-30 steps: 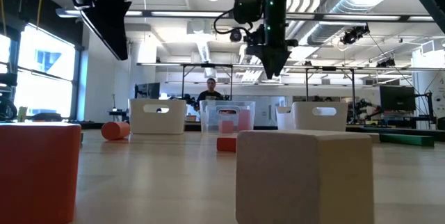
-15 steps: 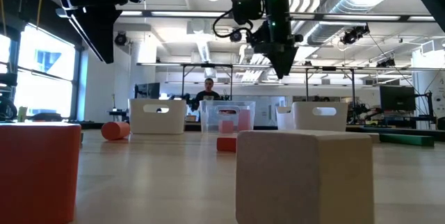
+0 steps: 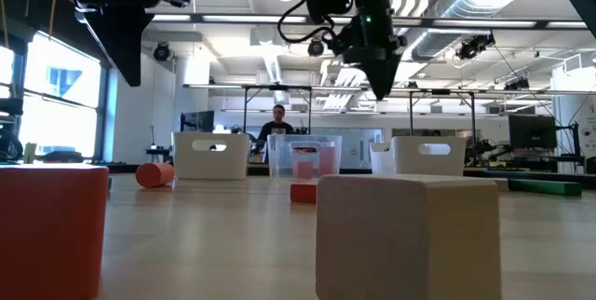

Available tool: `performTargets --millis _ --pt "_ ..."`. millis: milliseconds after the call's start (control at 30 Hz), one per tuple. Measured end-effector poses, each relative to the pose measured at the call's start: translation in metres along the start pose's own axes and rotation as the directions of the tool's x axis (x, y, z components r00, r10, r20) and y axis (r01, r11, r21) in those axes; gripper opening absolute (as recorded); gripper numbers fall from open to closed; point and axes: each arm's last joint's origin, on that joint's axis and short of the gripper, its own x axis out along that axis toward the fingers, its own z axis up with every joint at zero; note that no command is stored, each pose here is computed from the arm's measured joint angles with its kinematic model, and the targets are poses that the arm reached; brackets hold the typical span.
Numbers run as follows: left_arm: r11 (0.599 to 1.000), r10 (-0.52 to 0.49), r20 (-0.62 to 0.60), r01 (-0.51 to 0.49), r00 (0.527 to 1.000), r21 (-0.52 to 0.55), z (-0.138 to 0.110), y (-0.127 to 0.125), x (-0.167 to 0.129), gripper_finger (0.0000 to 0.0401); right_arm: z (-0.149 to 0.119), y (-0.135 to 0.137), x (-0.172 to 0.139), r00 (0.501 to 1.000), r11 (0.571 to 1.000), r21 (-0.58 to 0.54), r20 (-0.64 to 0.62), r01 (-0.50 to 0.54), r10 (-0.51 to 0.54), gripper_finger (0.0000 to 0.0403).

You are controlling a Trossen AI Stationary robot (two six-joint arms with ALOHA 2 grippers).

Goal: Sort & place blocks by color
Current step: Put the green block into the left white bin

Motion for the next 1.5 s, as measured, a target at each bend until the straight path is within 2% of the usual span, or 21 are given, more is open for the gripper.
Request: performTargets --millis 200,400,600,800,967,1033,1133,1267,1367,1500 --pt "1.000 -0.005 -0.011 0.006 1.000 0.013 -0.003 -0.001 -0.001 0.0235 -0.014 0.018 -0.011 0.997 0.996 -0.027 -0.008 0.082 -0.083 0.0160" --pt "0.999 0.027 -0.034 -0.026 0.999 0.030 -0.006 0.001 -0.002 0.0235 -0.025 0.041 -0.022 0.998 0.996 -0.065 0.018 0.054 -0.053 0.0160" --pt "0.999 0.011 -0.051 -0.009 0.999 0.046 -0.012 -0.002 -0.002 0.0235 -0.039 0.066 -0.035 0.998 0.993 -0.115 0.049 0.036 -0.031 0.0160" --pt "0.995 0.019 -0.092 -0.010 0.996 0.097 -0.030 -0.007 0.004 0.0235 -0.058 0.092 -0.048 0.996 0.980 -0.197 0.090 0.032 -0.014 0.0160" --pt "0.987 0.003 -0.136 0.019 0.991 0.160 -0.047 -0.013 0.005 0.0235 -0.075 0.112 -0.059 0.994 0.981 -0.196 0.111 0.009 0.013 0.0160" --pt "0.988 -0.001 -0.137 0.022 0.991 0.151 -0.053 -0.016 0.004 0.0235 -0.083 0.120 -0.063 0.994 0.983 -0.184 0.105 -0.017 0.037 0.0160" --pt "0.997 -0.018 -0.127 0.027 0.992 0.070 -0.057 -0.019 0.002 0.0235 -0.094 0.131 -0.068 0.992 0.986 -0.161 0.106 -0.043 0.060 0.0160" --pt "0.993 -0.060 -0.145 0.044 0.988 -0.111 -0.059 -0.023 0.001 0.0235 -0.107 0.143 -0.075 0.990 0.990 -0.128 0.118 -0.060 0.075 0.0160" --pt "0.966 -0.094 -0.163 0.050 0.982 -0.254 -0.057 -0.025 0.001 0.0235 -0.115 0.149 -0.078 0.988 0.991 -0.111 0.123 -0.079 0.092 0.0160" --pt "0.900 -0.110 -0.166 0.028 0.980 -0.435 -0.053 -0.025 0.003 0.0235 -0.120 0.154 -0.081 0.986 0.991 -0.106 0.133 -0.088 0.102 0.0160"
